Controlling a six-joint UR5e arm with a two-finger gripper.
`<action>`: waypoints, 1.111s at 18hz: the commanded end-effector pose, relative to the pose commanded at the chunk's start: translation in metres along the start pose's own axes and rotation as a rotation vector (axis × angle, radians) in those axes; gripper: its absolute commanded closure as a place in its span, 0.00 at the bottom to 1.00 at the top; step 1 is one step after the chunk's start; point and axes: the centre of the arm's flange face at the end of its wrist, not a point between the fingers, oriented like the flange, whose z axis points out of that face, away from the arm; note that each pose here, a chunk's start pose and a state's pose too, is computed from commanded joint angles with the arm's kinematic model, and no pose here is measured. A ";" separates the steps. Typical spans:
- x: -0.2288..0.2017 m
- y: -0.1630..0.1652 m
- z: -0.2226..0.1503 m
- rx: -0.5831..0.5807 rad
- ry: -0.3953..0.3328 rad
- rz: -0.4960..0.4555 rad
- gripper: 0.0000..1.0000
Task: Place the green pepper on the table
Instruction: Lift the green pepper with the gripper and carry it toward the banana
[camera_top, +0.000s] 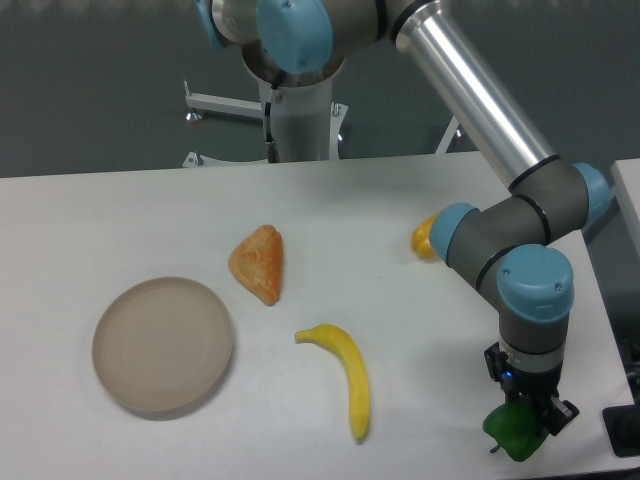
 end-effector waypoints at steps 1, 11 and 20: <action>0.000 0.000 0.000 0.000 0.000 0.000 0.65; 0.012 0.000 -0.033 0.034 0.084 -0.014 0.65; 0.065 -0.008 -0.078 0.096 0.200 -0.175 0.65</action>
